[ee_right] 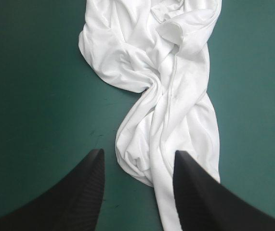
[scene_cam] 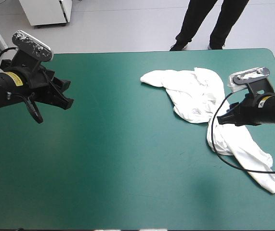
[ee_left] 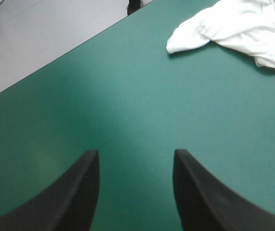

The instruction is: Fold the cloth

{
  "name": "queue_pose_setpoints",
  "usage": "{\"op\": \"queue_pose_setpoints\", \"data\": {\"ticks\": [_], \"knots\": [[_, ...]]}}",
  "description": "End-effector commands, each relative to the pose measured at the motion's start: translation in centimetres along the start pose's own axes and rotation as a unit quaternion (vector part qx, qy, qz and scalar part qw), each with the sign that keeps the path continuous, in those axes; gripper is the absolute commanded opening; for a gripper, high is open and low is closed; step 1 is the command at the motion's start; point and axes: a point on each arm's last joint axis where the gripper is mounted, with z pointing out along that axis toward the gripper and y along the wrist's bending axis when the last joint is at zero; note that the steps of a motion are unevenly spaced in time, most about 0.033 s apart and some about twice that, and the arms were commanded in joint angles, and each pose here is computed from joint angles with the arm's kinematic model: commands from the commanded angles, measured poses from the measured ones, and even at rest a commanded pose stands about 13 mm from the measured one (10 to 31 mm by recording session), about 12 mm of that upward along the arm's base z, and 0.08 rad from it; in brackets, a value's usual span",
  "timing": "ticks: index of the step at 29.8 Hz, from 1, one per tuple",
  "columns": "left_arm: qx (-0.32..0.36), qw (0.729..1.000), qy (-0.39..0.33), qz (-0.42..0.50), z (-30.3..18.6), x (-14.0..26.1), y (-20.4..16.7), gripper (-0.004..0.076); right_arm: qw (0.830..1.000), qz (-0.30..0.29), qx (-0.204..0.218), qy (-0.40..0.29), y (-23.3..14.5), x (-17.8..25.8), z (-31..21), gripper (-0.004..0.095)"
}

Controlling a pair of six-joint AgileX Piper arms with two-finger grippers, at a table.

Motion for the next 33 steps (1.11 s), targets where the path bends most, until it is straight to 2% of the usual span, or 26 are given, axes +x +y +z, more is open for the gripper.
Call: {"op": "queue_pose_setpoints", "data": {"ticks": [1,19,22,25,33], "knots": [[-0.002,1.0,-0.021,-0.006,-0.6,-0.2,0.0,0.0354,0.999,0.0,0.006,-0.037,-0.2,-1.2,-0.3,0.0432],[0.01,1.0,-0.026,-0.01,-0.1,-0.2,-0.3,0.0354,1.0,0.005,-0.004,-0.012,-0.4,-2.3,3.5,0.0432],[0.022,0.999,-0.046,-0.017,-0.2,-0.6,-0.5,0.0354,1.0,0.003,-0.001,-0.018,-0.7,-3.1,5.4,0.0433],[0.036,0.997,-0.06,-0.024,-0.1,-0.9,-0.7,0.0354,1.0,0.004,-0.004,0.007,-0.9,-3.7,8.2,0.0432],[0.043,0.998,-0.047,-0.026,0.2,-0.8,-0.8,0.0354,0.998,0.0,-0.013,0.054,-1.6,-6.3,14.9,0.0432]]}}
